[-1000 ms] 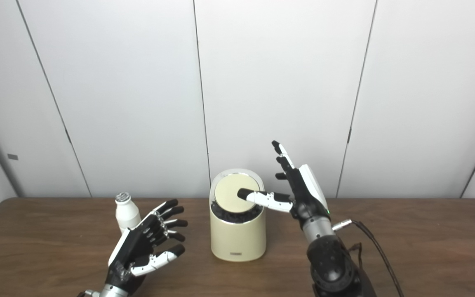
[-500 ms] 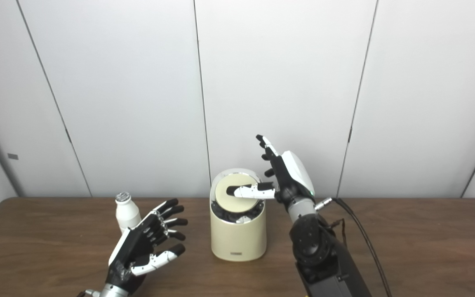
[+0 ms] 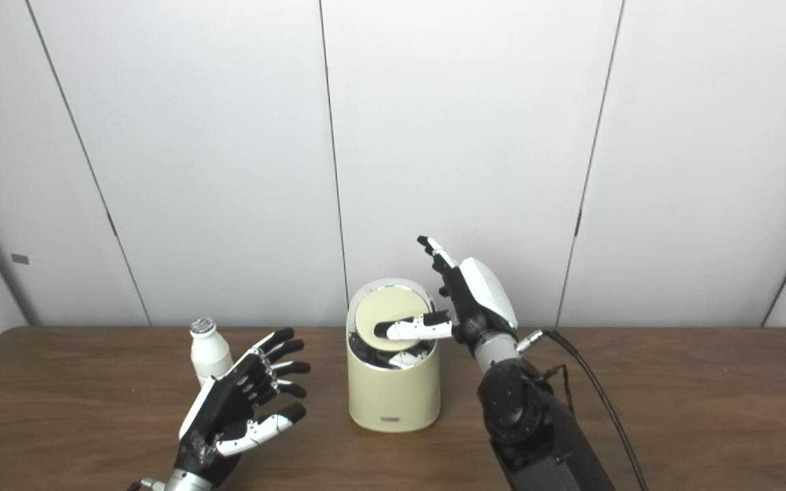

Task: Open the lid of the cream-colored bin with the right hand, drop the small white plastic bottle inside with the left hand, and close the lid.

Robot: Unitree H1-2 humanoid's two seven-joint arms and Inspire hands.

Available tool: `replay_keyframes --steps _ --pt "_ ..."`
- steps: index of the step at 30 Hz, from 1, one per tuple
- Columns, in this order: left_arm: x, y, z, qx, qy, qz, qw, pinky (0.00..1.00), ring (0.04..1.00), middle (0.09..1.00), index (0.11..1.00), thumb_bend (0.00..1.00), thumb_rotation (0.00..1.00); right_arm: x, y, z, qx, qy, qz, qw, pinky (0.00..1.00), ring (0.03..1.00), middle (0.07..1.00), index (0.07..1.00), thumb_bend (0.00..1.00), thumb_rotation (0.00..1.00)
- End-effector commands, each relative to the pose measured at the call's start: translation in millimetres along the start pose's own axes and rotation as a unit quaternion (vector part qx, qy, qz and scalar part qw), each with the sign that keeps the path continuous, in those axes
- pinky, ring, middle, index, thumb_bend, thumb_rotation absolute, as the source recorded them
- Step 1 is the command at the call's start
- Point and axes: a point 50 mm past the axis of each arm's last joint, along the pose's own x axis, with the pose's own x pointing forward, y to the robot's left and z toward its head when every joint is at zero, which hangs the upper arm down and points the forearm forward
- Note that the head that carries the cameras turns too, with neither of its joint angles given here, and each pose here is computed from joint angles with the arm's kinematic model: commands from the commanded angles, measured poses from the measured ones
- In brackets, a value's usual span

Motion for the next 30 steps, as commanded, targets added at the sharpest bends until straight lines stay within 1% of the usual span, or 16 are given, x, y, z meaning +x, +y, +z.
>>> replay_keyframes --steps 1,4,9,11,14,15,18,20,25,28,29,30 --pt "-4 -5 0 -0.011 -0.007 0.002 1.000 0.59 0.743 0.849 0.892 0.68 0.10 9 -18 24 -0.015 -0.046 -0.028 0.998 0.71 0.879 0.935 0.937 0.93 0.24" --pt "-4 -6 1 -0.011 -0.009 0.001 1.000 0.59 0.744 0.853 0.893 0.67 0.09 7 -16 20 -0.025 -0.044 -0.022 0.998 0.70 0.871 0.929 0.935 0.91 0.18" --pt "-5 -6 4 -0.013 -0.007 0.002 1.000 0.59 0.744 0.852 0.890 0.67 0.09 3 -14 17 -0.053 -0.044 -0.014 0.998 0.69 0.868 0.939 0.942 0.89 0.15" --pt "-5 -6 4 -0.012 -0.008 0.001 1.000 0.59 0.746 0.854 0.893 0.67 0.09 3 -14 17 -0.072 -0.043 -0.011 0.996 0.68 0.858 0.936 0.944 0.88 0.16" --pt "-6 -6 6 -0.014 -0.008 0.002 1.000 0.59 0.743 0.850 0.893 0.67 0.09 2 -14 16 -0.095 -0.031 -0.003 0.995 0.66 0.853 0.940 0.947 0.87 0.16" --pt "-6 -6 6 -0.013 -0.008 0.002 1.000 0.59 0.742 0.849 0.894 0.67 0.09 3 -14 15 -0.104 -0.025 0.001 0.994 0.66 0.853 0.943 0.947 0.86 0.14" --pt "-6 -6 8 -0.011 -0.009 0.002 1.000 0.59 0.742 0.849 0.896 0.66 0.10 3 -13 15 -0.122 -0.011 0.008 0.992 0.68 0.860 0.952 0.941 0.86 0.13" --pt "-6 -6 8 -0.009 -0.009 0.002 1.000 0.58 0.743 0.845 0.893 0.67 0.10 3 -11 15 -0.131 -0.006 0.011 0.991 0.68 0.856 0.951 0.931 0.86 0.11" --pt "-6 -6 9 -0.005 -0.008 0.002 1.000 0.58 0.740 0.843 0.893 0.68 0.12 4 -6 14 -0.149 0.004 0.023 0.988 0.72 0.864 0.953 0.922 0.86 0.08" --pt "-6 -6 9 -0.009 -0.007 0.002 1.000 0.58 0.739 0.841 0.890 0.69 0.13 2 -8 17 -0.136 -0.004 0.024 0.990 0.70 0.861 0.948 0.923 0.85 0.11" --pt "-6 -6 9 -0.010 -0.007 0.002 1.000 0.58 0.738 0.841 0.889 0.69 0.13 1 -11 19 -0.127 -0.009 0.022 0.992 0.70 0.860 0.948 0.925 0.85 0.14" --pt "-6 -5 9 -0.011 -0.007 0.002 1.000 0.58 0.739 0.841 0.888 0.69 0.12 0 -13 20 -0.118 -0.015 0.020 0.993 0.67 0.859 0.948 0.926 0.84 0.19"
